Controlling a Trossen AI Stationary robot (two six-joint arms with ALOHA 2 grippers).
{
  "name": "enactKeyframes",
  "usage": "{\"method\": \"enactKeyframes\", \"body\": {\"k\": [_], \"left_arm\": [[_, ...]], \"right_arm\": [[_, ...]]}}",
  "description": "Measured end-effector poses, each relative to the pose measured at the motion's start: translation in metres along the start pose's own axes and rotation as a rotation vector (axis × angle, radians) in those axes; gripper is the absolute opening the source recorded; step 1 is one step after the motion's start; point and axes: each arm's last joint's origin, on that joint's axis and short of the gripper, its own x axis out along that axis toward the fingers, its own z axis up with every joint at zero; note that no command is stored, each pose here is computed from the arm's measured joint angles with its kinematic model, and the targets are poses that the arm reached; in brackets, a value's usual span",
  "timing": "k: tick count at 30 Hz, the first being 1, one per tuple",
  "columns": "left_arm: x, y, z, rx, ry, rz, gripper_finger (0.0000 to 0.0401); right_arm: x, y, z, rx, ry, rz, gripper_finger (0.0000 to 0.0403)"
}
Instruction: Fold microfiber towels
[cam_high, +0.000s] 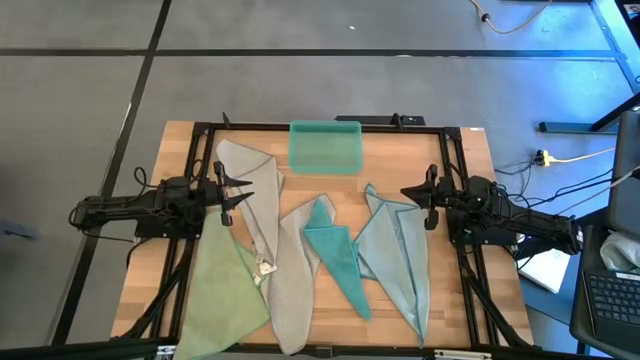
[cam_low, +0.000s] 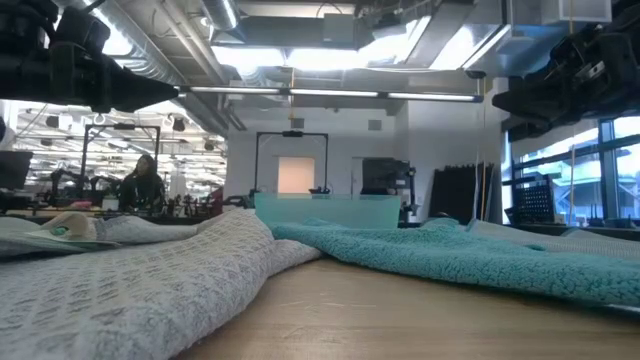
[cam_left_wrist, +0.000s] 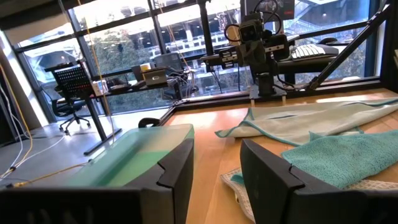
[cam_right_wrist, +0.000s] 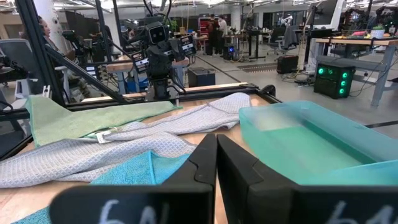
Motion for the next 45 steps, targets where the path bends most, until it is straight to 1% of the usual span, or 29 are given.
{"method": "enactKeyframes", "body": {"k": [4, 5, 6, 7, 9, 11, 12, 13, 15, 19, 21, 23, 24, 25, 26, 28, 30, 32, 34, 36, 38, 39, 41, 43, 44, 45], "left_arm": [[0.000, 0.000, 0.000, 0.000, 0.000, 0.000, 0.0124], [0.000, 0.000, 0.000, 0.000, 0.000, 0.000, 0.0124], [0.000, 0.000, 0.000, 0.000, 0.000, 0.000, 0.0124], [0.000, 0.000, 0.000, 0.000, 0.000, 0.000, 0.0124], [0.000, 0.000, 0.000, 0.000, 0.000, 0.000, 0.0124], [0.000, 0.000, 0.000, 0.000, 0.000, 0.000, 0.0124], [0.000, 0.000, 0.000, 0.000, -0.001, 0.000, 0.0124], [0.000, 0.000, 0.000, 0.000, -0.001, 0.000, 0.0124], [0.000, 0.000, 0.000, 0.000, -0.002, 0.000, 0.0124], [0.000, 0.000, 0.000, 0.000, -0.003, 0.000, 0.0124], [0.000, 0.000, 0.000, 0.000, -0.003, 0.001, 0.0124], [0.000, 0.000, 0.001, -0.002, -0.009, 0.002, 0.0124], [0.000, 0.001, 0.003, -0.023, -0.034, 0.009, 0.0124], [0.000, 0.002, 0.008, -0.090, -0.078, 0.023, 0.0124], [-0.001, 0.004, 0.013, -0.194, -0.131, 0.035, 0.0124], [-0.003, 0.007, 0.022, -0.441, -0.231, 0.050, 0.0124], [-0.007, 0.012, 0.037, -0.629, -0.347, 0.026, 0.0124], [-0.014, 0.016, 0.056, -0.779, -0.477, -0.015, 0.0124], [-0.020, 0.021, 0.073, -0.869, -0.568, -0.031, 0.0124], [-0.030, 0.027, 0.095, -0.897, -0.635, -0.035, 0.0124], [-0.039, 0.033, 0.122, -0.872, -0.685, -0.063, 0.0124], [-0.040, 0.035, 0.133, -0.852, -0.678, -0.070, 0.0124], [-0.035, 0.038, 0.155, -0.804, -0.620, -0.069, 0.0124], [-0.023, 0.040, 0.181, -0.766, -0.555, -0.077, 0.0124], [-0.014, 0.041, 0.193, -0.750, -0.510, -0.087, 0.0124], [-0.003, 0.041, 0.202, -0.730, -0.428, -0.103, 0.0124]], "right_arm": [[0.000, 0.000, 0.001, -0.004, -0.009, -0.003, 0.0015], [0.000, 0.000, 0.003, 0.000, -0.029, -0.019, 0.0015], [0.000, -0.001, 0.006, 0.031, -0.064, -0.033, 0.0015], [-0.001, -0.001, 0.011, 0.080, -0.115, -0.045, 0.0015], [-0.003, -0.002, 0.024, 0.178, -0.270, -0.086, 0.0015], [-0.007, -0.003, 0.035, 0.194, -0.391, -0.143, 0.0015], [-0.008, -0.003, 0.038, 0.185, -0.415, -0.155, 0.0015], [-0.009, -0.003, 0.043, 0.178, -0.419, -0.153, 0.0015], [-0.010, 0.000, 0.054, 0.176, -0.397, -0.110, 0.0015], [-0.004, 0.003, 0.070, 0.251, -0.274, -0.018, 0.0015], [0.001, 0.005, 0.084, 0.279, -0.253, 0.025, 0.0015], [0.009, 0.006, 0.099, 0.276, -0.230, 0.048, 0.0015], [0.014, 0.006, 0.107, 0.259, -0.214, 0.054, 0.0015], [0.020, 0.006, 0.114, 0.243, -0.196, 0.053, 0.0015], [0.026, 0.005, 0.122, 0.223, -0.183, 0.049, 0.0015], [0.041, 0.005, 0.137, 0.186, -0.147, 0.040, 0.0015], [0.058, 0.003, 0.148, 0.173, -0.065, 0.024, 0.0015], [0.077, 0.001, 0.156, 0.187, 0.024, -0.006, 0.0015], [0.097, -0.002, 0.162, 0.232, 0.088, -0.027, 0.0015], [0.116, -0.003, 0.172, 0.275, 0.093, -0.033, 0.0015], [0.133, -0.005, 0.183, 0.318, 0.083, -0.032, 0.0015], [0.141, -0.006, 0.186, 0.345, 0.090, -0.035, 0.0015], [0.157, -0.007, 0.192, 0.399, 0.098, -0.040, 0.0015], [0.170, -0.009, 0.197, 0.447, 0.096, -0.041, 0.0015], [0.176, -0.009, 0.200, 0.476, 0.095, -0.042, 0.0015], [0.182, -0.010, 0.202, 0.511, 0.093, -0.043, 0.0015]]}}
